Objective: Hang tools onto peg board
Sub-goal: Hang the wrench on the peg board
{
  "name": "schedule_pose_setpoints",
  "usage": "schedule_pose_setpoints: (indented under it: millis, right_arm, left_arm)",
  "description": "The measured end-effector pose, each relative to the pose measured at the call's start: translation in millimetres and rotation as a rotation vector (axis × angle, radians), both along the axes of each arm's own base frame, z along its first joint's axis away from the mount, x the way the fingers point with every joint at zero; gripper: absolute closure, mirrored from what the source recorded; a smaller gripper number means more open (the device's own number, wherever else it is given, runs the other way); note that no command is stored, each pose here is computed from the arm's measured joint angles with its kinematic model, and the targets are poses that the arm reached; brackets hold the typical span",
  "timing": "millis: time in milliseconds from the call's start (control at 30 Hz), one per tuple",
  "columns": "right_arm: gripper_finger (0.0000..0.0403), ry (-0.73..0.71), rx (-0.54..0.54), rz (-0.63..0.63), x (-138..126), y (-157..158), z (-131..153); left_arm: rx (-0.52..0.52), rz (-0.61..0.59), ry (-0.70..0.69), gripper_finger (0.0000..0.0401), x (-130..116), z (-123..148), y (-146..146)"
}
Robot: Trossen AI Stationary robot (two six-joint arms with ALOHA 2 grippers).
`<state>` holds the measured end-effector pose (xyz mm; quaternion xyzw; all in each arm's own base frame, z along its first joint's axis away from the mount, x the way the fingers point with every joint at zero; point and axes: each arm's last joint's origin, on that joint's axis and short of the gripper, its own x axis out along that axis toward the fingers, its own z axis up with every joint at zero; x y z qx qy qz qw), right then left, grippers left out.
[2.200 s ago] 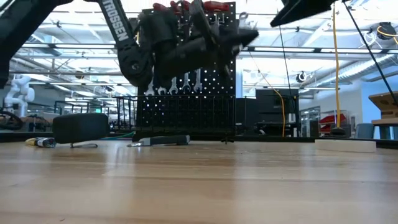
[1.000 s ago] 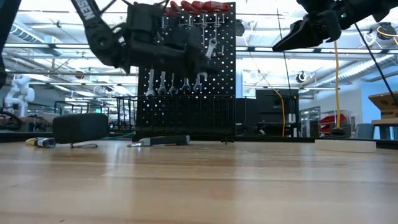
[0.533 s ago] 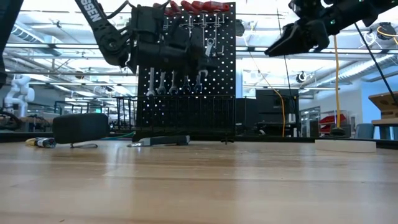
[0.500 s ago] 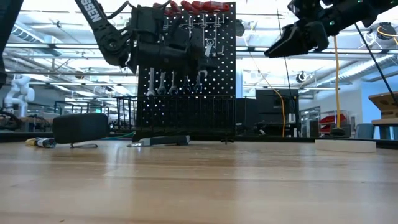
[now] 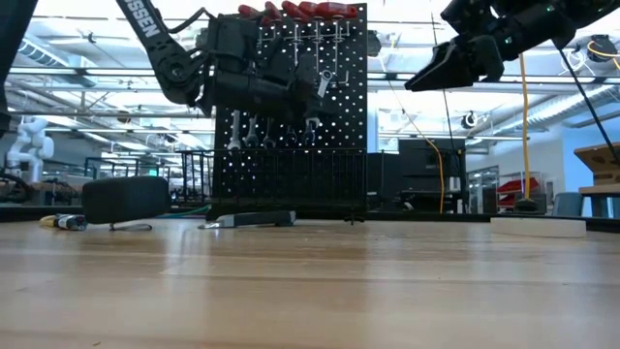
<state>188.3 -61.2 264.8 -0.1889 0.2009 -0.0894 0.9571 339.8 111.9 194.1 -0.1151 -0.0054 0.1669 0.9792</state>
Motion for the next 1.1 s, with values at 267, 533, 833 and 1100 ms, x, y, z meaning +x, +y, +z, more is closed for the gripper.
schedule_pose_setpoints:
  millis: [267, 533, 833, 1100]
  right_arm:
    - [0.0202, 0.001, -0.002, -0.012, -1, -3, 0]
    - [0.0202, -0.018, -0.011, -0.009, 0, -4, 2]
    - [0.0202, -0.017, -0.010, -0.009, 0, -4, 2]
    - [0.0202, -0.016, -0.010, -0.009, 0, -4, 2]
  left_arm:
    - [-0.036, -0.020, 0.018, 0.0399, -4, -3, 11]
    - [-0.067, -0.041, 0.023, 0.0393, -5, -3, 15]
    - [-0.024, -0.032, 0.055, 0.0349, -5, -6, 12]
    - [-0.024, -0.025, 0.057, 0.0272, -5, -6, 13]
